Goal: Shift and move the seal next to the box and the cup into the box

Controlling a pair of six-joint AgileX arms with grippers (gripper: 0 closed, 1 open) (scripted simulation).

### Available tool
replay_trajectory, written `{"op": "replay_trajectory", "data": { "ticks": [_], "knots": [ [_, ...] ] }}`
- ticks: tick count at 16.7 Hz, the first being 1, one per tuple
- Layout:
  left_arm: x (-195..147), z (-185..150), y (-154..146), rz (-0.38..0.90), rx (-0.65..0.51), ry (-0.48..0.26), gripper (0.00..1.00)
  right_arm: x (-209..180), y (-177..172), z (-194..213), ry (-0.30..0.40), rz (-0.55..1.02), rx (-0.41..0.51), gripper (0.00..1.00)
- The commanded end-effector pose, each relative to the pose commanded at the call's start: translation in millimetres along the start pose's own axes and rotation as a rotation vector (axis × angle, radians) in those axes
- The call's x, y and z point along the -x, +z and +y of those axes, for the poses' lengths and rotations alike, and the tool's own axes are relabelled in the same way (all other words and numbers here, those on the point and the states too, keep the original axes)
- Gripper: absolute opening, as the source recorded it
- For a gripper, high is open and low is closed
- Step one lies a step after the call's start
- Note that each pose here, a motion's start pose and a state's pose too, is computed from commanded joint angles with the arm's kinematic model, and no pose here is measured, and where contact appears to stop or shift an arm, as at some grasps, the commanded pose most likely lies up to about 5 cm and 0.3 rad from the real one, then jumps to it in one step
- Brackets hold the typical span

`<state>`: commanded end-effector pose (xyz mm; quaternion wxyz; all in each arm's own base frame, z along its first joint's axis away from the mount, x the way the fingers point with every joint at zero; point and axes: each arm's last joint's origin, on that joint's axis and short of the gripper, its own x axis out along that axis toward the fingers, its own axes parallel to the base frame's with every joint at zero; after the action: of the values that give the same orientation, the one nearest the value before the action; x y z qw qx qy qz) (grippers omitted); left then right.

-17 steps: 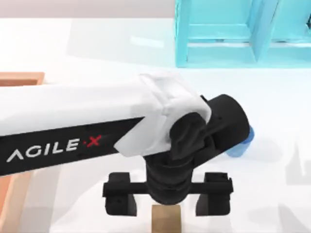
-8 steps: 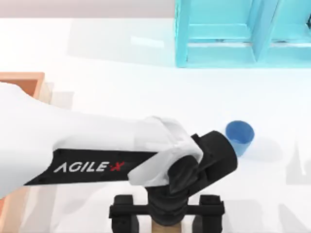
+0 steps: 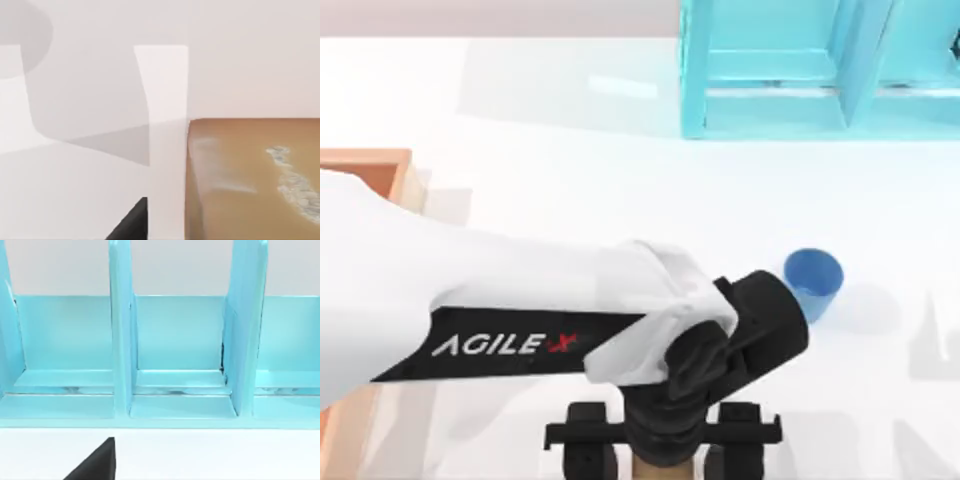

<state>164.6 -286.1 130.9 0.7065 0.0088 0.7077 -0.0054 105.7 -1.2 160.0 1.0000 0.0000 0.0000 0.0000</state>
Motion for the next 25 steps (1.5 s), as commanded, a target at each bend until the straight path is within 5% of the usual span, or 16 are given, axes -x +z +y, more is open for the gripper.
{"op": "replay_trajectory", "data": {
  "ticks": [8, 19, 25],
  "knots": [
    [0.0, 0.0, 0.0, 0.000, 0.000, 0.000, 0.02, 0.0, 0.0, 0.0, 0.000, 0.000, 0.000, 1.00],
    [5.1, 3.3, 0.9, 0.000, -0.006, -0.001, 0.00, 0.0, 0.0, 0.0, 0.000, 0.000, 0.000, 1.00],
    [69.7, 61.3, 5.1, -0.006, -0.006, -0.008, 0.00, 0.0, 0.0, 0.0, 0.000, 0.000, 0.000, 1.00]
  ]
}}
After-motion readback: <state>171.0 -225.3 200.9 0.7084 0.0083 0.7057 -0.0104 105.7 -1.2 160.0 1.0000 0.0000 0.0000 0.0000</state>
